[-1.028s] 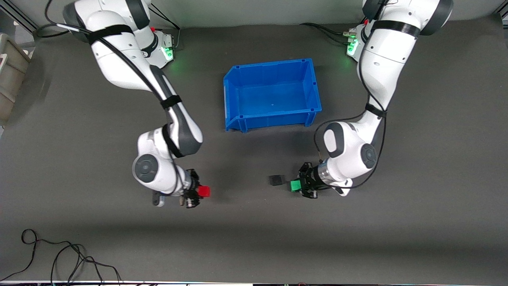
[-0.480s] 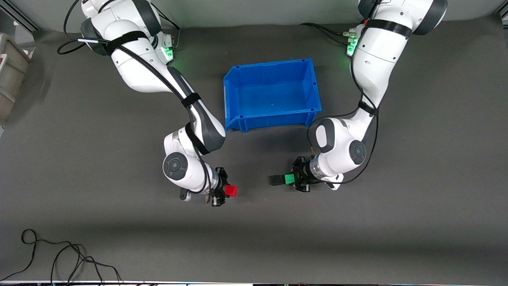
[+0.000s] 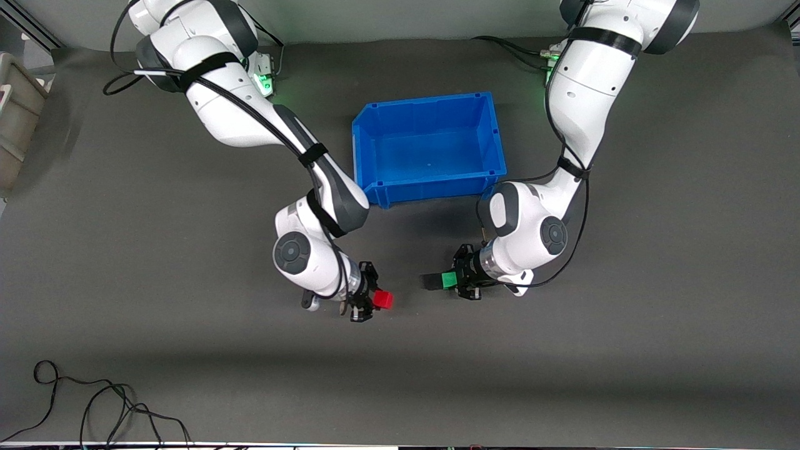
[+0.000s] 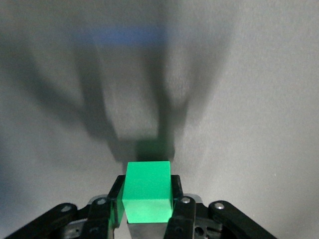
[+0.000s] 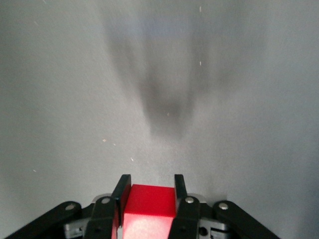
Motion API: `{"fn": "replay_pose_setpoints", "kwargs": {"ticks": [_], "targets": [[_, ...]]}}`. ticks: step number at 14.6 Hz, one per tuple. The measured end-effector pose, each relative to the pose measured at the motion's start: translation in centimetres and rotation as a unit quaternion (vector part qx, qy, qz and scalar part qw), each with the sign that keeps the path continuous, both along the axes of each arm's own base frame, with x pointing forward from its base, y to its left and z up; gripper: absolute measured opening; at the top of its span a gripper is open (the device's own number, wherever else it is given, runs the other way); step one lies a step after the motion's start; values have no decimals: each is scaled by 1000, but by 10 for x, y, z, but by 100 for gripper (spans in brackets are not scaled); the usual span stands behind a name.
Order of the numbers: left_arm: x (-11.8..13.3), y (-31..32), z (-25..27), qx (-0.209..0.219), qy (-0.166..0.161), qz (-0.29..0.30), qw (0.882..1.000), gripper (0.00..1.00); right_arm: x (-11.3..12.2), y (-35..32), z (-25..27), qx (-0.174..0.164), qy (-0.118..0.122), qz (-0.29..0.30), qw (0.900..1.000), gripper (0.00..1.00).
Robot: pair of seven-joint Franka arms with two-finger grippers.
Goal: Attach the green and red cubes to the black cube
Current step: 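Press the red and green cubes against the black cube from both sides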
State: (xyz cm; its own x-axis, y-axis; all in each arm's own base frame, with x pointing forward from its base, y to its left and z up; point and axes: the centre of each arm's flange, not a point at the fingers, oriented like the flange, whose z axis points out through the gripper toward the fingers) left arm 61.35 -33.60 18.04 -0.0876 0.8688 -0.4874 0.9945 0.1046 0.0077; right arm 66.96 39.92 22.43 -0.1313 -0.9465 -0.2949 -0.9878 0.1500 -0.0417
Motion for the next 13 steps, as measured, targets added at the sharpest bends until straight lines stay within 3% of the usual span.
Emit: {"fn": "replay_pose_setpoints", "kwargs": {"ticks": [4, 13], "targets": [[-3, -12, 7, 0, -16, 4, 1000, 40, -8, 21, -12, 6, 1, -17, 1000, 39], [-6, -25, 11, -1, -27, 17, 1000, 40, -27, 45, -37, -10, 7, 8, 1000, 39]]}}
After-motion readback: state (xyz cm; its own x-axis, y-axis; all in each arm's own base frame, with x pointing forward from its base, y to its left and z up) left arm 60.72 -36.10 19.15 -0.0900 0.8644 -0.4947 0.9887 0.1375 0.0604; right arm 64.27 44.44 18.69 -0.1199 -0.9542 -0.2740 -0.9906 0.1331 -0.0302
